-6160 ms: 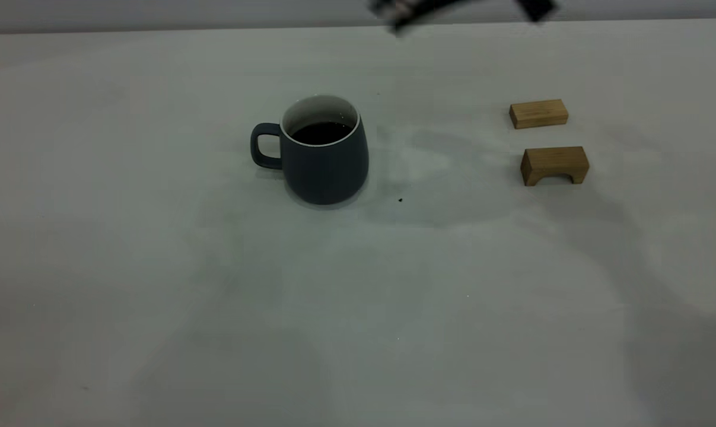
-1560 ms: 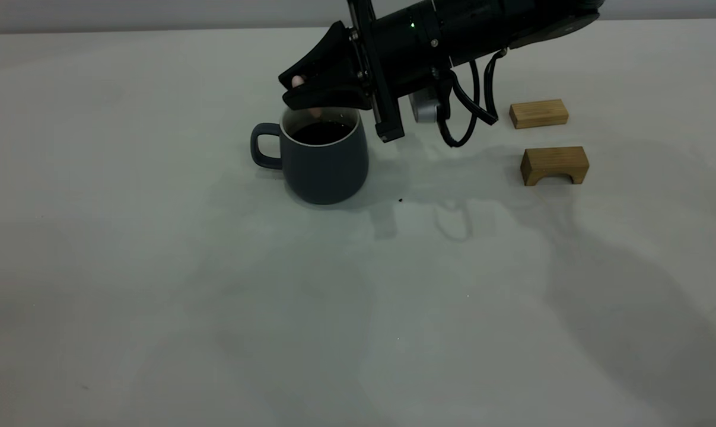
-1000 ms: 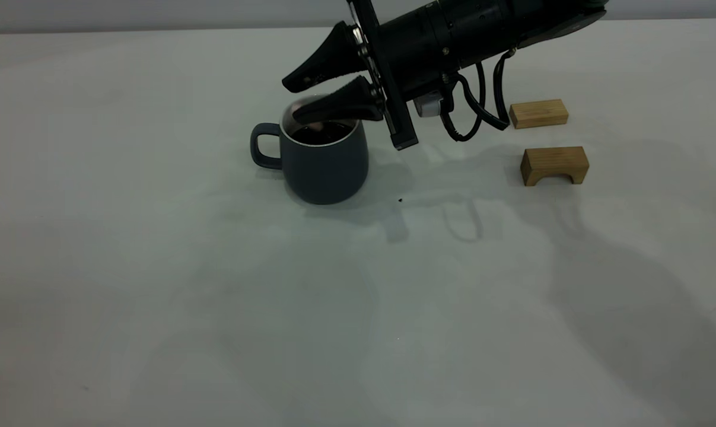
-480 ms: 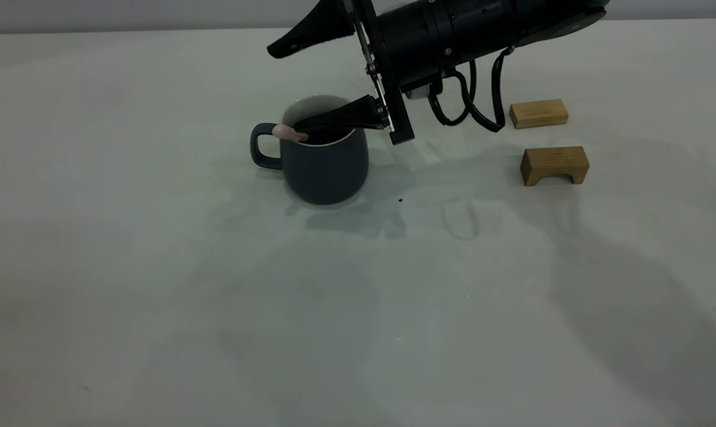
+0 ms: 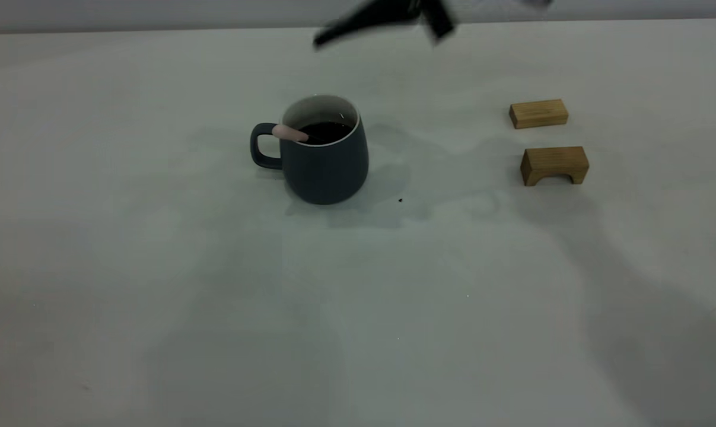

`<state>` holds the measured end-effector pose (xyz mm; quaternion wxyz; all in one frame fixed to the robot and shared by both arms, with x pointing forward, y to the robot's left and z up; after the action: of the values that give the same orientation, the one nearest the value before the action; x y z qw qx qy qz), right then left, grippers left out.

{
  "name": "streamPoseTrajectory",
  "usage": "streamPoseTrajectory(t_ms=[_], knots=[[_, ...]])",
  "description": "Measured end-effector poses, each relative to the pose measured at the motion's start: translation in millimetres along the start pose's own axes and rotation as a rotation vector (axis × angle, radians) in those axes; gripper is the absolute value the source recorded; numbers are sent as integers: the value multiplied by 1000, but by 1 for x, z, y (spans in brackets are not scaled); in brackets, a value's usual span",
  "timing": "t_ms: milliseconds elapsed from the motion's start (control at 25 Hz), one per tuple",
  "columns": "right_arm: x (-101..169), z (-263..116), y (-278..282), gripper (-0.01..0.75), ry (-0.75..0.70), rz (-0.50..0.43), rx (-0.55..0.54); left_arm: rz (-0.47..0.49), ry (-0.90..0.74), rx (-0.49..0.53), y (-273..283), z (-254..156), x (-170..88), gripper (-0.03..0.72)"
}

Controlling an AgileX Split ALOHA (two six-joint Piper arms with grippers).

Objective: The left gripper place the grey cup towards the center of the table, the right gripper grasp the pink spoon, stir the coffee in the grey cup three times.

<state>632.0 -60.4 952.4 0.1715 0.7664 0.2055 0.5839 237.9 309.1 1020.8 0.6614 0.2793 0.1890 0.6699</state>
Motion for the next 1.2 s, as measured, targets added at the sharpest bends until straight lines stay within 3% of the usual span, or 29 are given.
streamPoseTrajectory(t_ms=[160, 400, 480, 600, 720, 840, 1200], knots=[[54, -41, 48, 515, 211, -39, -77, 0, 0, 0, 0, 0, 0, 446], [131, -133, 123, 458, 504, 37, -204, 0, 0, 0, 0, 0, 0, 446], [147, -169, 147, 438, 694, 28, -260, 0, 1, 0, 0, 0, 0, 446], [156, -231, 179, 411, 1014, -58, -352, 0, 1, 0, 0, 0, 0, 446], [140, -284, 196, 386, 1135, -115, -389, 0, 1, 0, 0, 0, 0, 446], [107, -319, 206, 365, 1163, -189, -439, 0, 1, 0, 0, 0, 0, 446], [3, -390, 206, 301, 1180, -353, -677, 0, 1, 0, 0, 0, 0, 446]])
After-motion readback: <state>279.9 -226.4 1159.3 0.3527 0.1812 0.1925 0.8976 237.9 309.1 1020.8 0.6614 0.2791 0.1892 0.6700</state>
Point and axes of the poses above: a point on each arm's last joint axis where the gripper is mounted, y pointing back along that axis away from the gripper, x along the wrist's bending axis when the last joint is at zero, z = x × y, the point moved 2 cm from there along -y, pointing out along that axis toward the gripper, and after that the axes turned 9 degrees about -y, right-handed, at the moved point
